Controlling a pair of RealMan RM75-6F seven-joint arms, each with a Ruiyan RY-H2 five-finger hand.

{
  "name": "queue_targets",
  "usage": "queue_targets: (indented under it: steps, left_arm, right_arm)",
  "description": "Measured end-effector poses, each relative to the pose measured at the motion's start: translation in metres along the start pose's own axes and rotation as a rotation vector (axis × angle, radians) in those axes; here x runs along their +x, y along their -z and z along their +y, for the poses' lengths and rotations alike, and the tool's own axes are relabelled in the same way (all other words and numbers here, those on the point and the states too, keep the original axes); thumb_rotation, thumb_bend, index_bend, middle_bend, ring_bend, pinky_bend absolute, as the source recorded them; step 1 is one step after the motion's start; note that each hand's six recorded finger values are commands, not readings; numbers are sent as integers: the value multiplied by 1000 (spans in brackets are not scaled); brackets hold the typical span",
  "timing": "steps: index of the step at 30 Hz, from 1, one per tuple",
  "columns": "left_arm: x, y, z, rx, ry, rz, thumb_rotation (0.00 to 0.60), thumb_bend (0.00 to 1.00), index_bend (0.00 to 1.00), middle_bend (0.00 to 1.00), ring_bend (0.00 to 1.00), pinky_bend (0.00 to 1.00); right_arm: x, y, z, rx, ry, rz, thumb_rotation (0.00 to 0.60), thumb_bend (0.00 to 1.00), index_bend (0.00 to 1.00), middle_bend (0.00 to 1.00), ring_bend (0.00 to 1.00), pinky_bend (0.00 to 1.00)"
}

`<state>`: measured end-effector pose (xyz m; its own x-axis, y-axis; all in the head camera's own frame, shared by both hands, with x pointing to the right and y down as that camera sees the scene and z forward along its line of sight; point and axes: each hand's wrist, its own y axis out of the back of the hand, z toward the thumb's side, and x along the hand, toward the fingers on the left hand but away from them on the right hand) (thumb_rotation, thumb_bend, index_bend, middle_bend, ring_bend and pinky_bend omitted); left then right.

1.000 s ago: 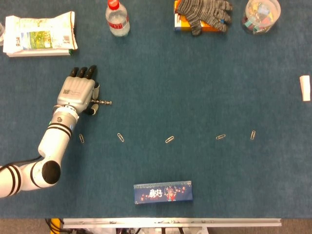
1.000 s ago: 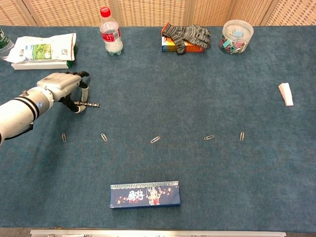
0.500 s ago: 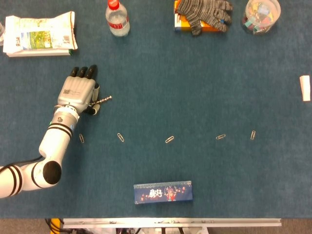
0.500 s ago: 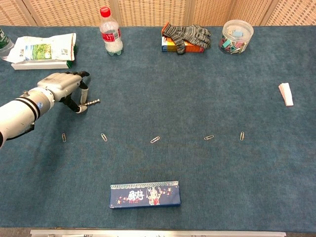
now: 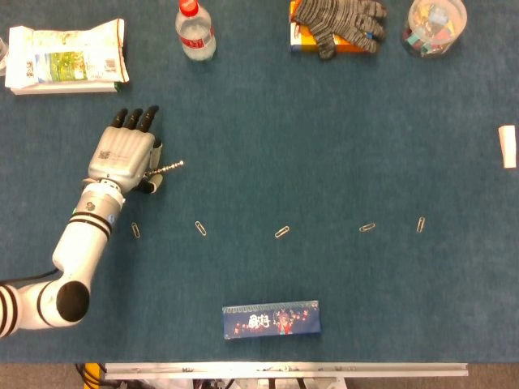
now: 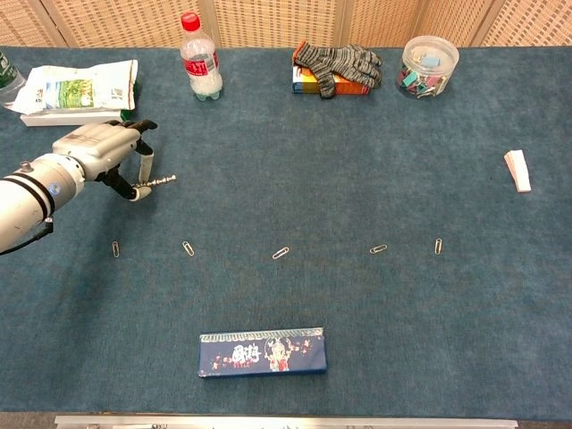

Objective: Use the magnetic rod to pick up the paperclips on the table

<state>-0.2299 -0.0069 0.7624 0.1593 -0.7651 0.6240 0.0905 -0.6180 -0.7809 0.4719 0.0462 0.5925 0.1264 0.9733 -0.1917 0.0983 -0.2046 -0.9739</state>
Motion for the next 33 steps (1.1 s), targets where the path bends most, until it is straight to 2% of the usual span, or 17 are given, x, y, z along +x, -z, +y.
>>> queue_targets:
  steps: [7, 15, 22, 33]
  left_arm:
    - [-26, 0, 15, 15, -23, -32, 600, 323, 578, 0, 0, 0]
    - [-64, 6, 23, 27, -17, -64, 600, 323, 578, 0, 0, 0]
    - [-90, 14, 9, 51, 19, -74, 600, 323, 576, 0, 0, 0]
    - [-97, 25, -20, 10, 78, -50, 600, 323, 577, 0, 0, 0]
  right_arm:
    - [0, -1, -1, -2, -4, 4, 600, 39, 265, 241, 182, 297]
    - [1, -3, -2, -3, -6, 9, 600, 39, 265, 240, 182, 297]
    - [1, -4, -3, -2, -10, 13, 600, 39, 265, 241, 182, 297]
    - [1, -3, -4, -4, -13, 11, 600, 39, 265, 240, 182, 297]
